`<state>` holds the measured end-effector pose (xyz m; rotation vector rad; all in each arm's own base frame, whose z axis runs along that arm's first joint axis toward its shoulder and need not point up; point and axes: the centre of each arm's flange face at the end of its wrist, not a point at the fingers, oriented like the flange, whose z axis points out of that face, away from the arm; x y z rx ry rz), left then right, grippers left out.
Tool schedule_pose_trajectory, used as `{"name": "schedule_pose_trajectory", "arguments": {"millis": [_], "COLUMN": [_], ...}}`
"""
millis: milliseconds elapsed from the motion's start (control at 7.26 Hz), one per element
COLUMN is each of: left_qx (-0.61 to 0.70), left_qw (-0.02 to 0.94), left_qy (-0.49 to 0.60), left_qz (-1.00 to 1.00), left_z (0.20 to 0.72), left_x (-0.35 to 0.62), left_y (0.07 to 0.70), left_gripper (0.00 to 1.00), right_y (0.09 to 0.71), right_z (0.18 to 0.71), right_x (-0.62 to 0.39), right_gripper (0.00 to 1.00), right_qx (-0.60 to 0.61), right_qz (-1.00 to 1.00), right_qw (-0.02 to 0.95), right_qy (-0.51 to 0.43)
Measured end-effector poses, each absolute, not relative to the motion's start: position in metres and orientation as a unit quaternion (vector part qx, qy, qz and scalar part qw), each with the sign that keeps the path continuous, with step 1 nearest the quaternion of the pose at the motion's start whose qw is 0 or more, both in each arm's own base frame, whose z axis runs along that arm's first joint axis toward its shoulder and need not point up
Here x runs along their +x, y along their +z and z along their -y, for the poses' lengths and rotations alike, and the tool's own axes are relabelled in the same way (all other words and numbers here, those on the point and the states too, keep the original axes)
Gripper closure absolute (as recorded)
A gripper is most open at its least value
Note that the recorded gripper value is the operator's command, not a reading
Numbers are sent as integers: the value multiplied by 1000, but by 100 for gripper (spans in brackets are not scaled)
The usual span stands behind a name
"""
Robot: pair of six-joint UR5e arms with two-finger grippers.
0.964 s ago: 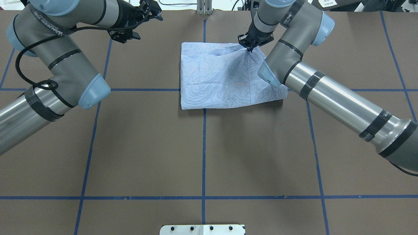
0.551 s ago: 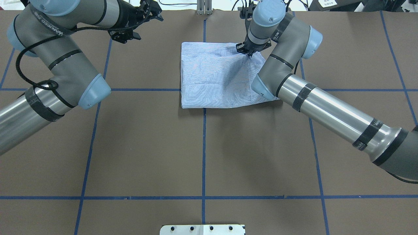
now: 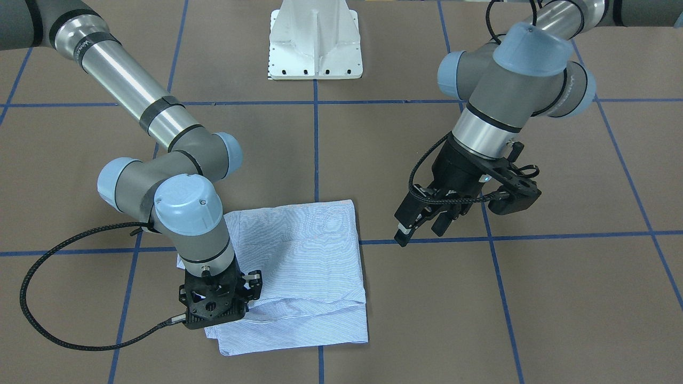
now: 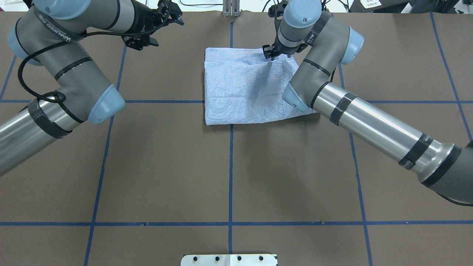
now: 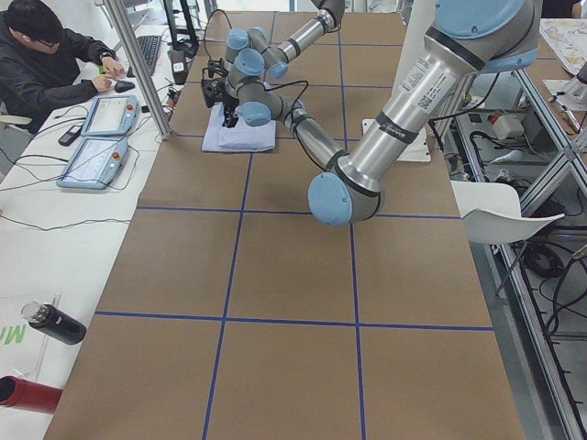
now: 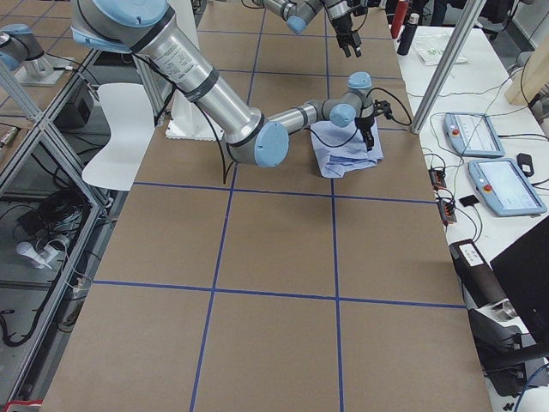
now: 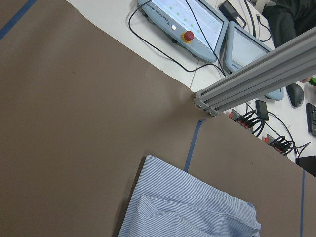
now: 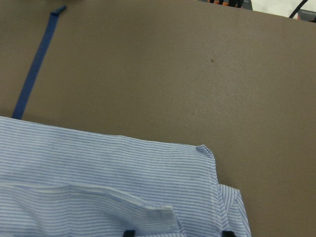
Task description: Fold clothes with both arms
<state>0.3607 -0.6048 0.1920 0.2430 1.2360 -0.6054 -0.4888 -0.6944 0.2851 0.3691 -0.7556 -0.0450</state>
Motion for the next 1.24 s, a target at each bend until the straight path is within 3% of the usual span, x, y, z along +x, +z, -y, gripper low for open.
{"name": "schedule_pose_trajectory", "arguments": {"millis": [688, 1239], "left_qx": [109, 104], "left_qw": [766, 766], "left_qy": [-274, -273], "left_qz": [-571, -573], "left_z": [601, 597], "left_x": [366, 372], "left_y": [189, 188], "left_gripper": [0, 0], "right_y": [315, 369], "right_z": [621, 591], "right_x": [-435, -453], "right_gripper": [0, 0], "right_qx": [81, 48], "right_qz": [465, 445], "right_qw": [881, 894], "right_qy": [-8, -9]}}
